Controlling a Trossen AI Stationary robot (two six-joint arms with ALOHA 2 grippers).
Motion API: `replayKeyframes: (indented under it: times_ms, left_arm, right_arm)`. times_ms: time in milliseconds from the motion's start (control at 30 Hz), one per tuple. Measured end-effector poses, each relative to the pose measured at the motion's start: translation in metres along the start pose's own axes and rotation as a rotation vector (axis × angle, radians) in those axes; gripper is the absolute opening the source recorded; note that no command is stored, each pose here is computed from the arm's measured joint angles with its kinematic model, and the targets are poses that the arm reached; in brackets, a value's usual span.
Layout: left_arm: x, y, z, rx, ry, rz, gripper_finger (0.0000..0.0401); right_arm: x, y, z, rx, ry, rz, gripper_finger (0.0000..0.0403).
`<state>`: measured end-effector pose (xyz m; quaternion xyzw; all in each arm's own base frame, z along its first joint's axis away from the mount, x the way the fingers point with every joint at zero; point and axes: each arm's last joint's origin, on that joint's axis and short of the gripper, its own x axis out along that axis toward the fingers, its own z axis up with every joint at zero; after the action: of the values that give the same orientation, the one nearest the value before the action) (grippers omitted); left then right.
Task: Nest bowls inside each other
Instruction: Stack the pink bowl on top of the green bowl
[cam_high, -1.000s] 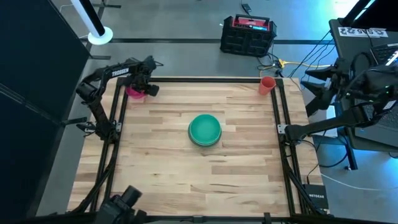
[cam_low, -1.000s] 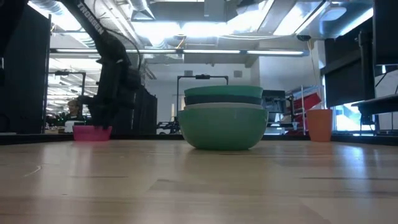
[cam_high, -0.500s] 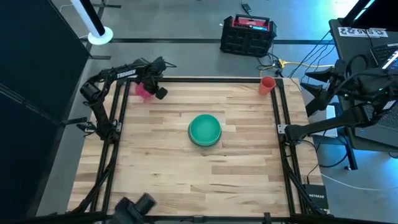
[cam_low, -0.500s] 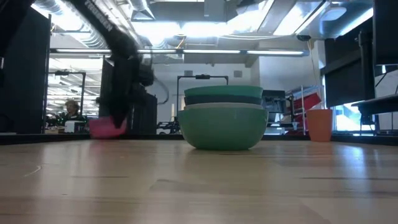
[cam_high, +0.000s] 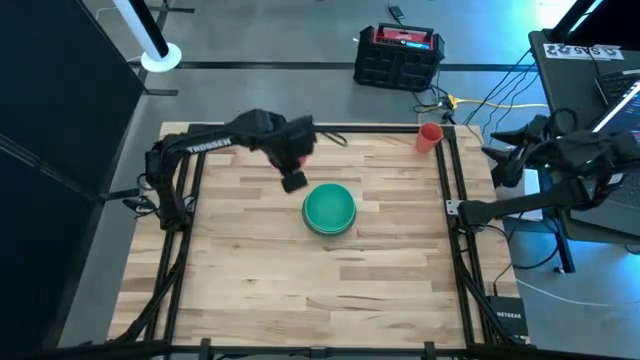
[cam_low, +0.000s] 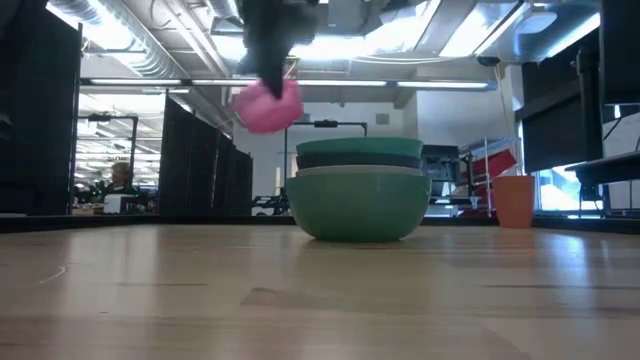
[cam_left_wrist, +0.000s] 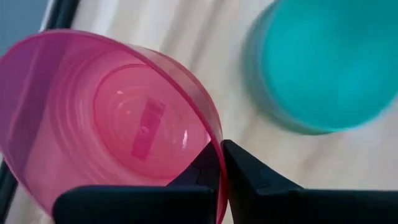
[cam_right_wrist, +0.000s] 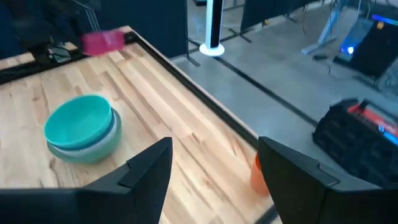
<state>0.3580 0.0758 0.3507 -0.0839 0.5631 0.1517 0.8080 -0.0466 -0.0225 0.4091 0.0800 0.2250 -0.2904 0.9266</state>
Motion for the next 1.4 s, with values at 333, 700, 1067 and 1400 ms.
replayKeyframes:
  times_ms: [333, 700, 1067, 1400]
  left_arm:
    - [0.032, -0.065, 0.028, 0.103, 0.023, -0.055, 0.0]
    - [0.071, -0.103, 0.038, 0.19, 0.071, -0.081, 0.0]
    - [0.114, -0.124, 0.032, 0.263, 0.181, -0.123, 0.0]
    - [0.131, -0.122, 0.032, 0.305, 0.205, -0.105, 0.0018]
  right_arm:
    - [0.014, 0.001, -0.027, 0.029, 0.05, 0.026, 0.0225]
    - [0.019, 0.004, -0.034, 0.038, 0.073, 0.073, 0.0225]
    - [0.019, 0.004, -0.035, 0.033, 0.084, 0.091, 0.0225]
    - [0.019, 0.005, -0.035, 0.033, 0.101, 0.124, 0.0225]
